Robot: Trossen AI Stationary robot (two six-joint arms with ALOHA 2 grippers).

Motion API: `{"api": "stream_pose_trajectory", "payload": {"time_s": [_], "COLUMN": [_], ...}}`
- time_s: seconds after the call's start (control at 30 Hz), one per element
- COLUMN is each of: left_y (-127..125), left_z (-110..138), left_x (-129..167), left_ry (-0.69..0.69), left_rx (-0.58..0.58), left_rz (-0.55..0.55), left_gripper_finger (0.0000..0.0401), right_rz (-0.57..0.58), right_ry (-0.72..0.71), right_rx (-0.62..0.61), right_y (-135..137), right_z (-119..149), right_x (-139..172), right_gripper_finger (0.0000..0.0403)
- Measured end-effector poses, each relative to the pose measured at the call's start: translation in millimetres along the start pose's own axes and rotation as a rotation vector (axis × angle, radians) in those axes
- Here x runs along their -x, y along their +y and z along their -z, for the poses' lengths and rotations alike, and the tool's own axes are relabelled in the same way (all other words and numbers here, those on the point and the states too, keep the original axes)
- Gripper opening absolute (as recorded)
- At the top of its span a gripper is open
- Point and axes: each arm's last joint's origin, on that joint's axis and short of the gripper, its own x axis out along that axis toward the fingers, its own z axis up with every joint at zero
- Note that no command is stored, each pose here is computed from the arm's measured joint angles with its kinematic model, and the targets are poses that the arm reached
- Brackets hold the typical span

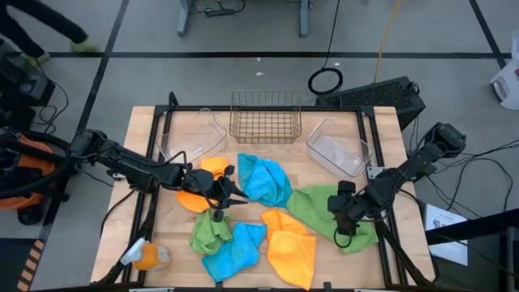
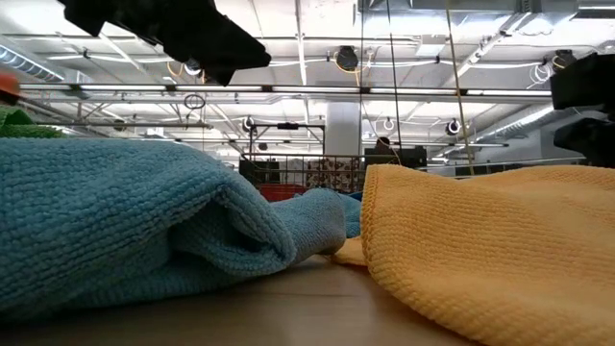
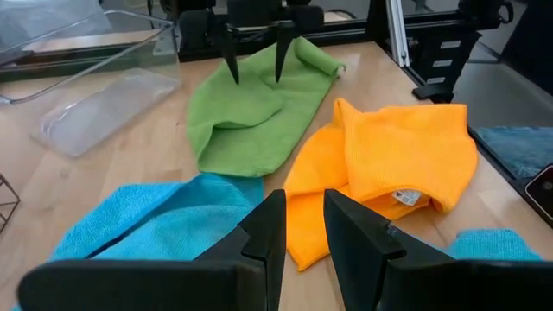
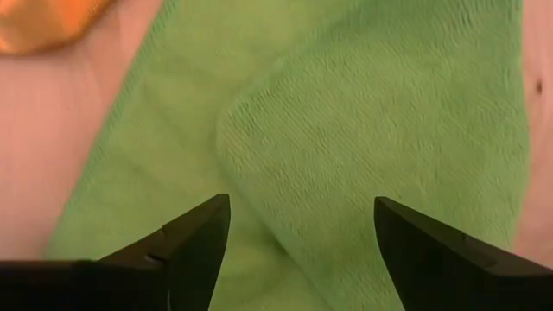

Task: Sort microfiber towel by color & place in baskets
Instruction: Put the right green towel into the right transparent bin

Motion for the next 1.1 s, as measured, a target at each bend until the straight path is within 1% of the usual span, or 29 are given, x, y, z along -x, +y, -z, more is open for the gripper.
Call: {"api": "stream_pose_trajectory", "payload": {"time_s": [0.17, 0.33, 0.5, 0.73, 0.83, 0.9, 1.1], "left_y": [0, 0, 0, 0, 0, 0, 0], "left_z": [-1, 0, 0, 0, 0, 0, -1], "left_x": [0, 0, 0, 0, 0, 0, 0], "left_ry": [-0.007, -0.003, -0.003, -0.002, -0.002, -0.003, -0.008], "left_rx": [0.000, -0.001, -0.001, -0.001, -0.001, -0.001, -0.001], "left_rz": [0.003, 0.003, 0.003, 0.003, 0.003, 0.003, 0.003], "left_gripper_finger": [0.0089, 0.0089, 0.0089, 0.0089, 0.0089, 0.0089, 0.0089], "right_rz": [0.026, 0.010, 0.041, 0.062, 0.041, 0.013, -0.039], "right_ry": [0.032, 0.092, 0.189, 0.239, 0.231, 0.204, 0.140], "right_rx": [-0.015, -0.003, 0.020, 0.015, 0.011, 0.010, -0.006], "right_y": [-1, 2, 4, 9, 11, 13, 19], "right_z": [5, 7, 10, 9, 8, 6, 0], "right_x": [1, -5, -18, -30, -32, -33, -35], "right_gripper_finger": [0.0277, 0.0274, 0.0258, 0.0237, 0.0213, 0.0188, 0.0086]}}
